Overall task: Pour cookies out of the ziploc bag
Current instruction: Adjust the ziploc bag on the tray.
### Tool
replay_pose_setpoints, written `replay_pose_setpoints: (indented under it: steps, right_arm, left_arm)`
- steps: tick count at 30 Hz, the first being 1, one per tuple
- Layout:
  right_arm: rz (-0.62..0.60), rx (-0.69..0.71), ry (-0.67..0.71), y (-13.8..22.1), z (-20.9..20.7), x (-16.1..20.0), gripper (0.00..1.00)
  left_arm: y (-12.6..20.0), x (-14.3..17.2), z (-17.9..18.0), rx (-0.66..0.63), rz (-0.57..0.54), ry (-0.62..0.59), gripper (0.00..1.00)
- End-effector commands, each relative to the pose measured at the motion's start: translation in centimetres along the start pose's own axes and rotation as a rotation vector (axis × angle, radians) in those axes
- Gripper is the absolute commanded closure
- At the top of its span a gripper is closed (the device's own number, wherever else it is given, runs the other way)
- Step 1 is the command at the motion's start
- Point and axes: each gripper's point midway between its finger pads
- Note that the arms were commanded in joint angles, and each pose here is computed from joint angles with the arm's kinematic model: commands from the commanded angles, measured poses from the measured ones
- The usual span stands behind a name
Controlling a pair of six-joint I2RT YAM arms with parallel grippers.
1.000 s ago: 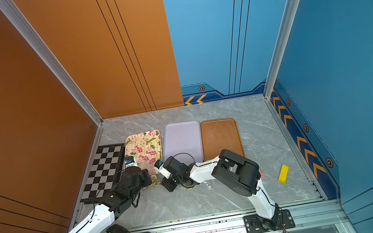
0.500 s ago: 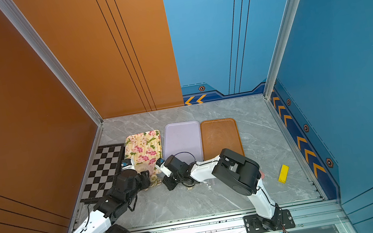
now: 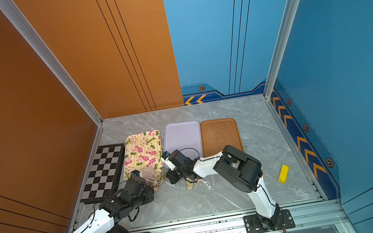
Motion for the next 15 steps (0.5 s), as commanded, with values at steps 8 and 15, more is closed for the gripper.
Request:
replay_pose_setpoints:
  steps: [8, 15]
  right_arm:
    - [-0.008, -0.032, -0.010, 1.0, 0.9, -0.4, 1.00]
    - [-0.008, -0.034, -0.009, 0.9, 0.9, -0.4, 1.00]
  left_arm:
    - [-0.8, 2.0, -0.2, -0.027, 0.117, -0.044, 0.54]
    - [-1.4, 1.0, -1.0, 0.000, 0.077, -0.075, 0.62]
Point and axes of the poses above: each gripper's point midway between its finger pads, its own y axis back along the fingers, its own z axis along the line the jaws close on, x = y × z, and after that the axes turned 8 degrees about -y, right-handed
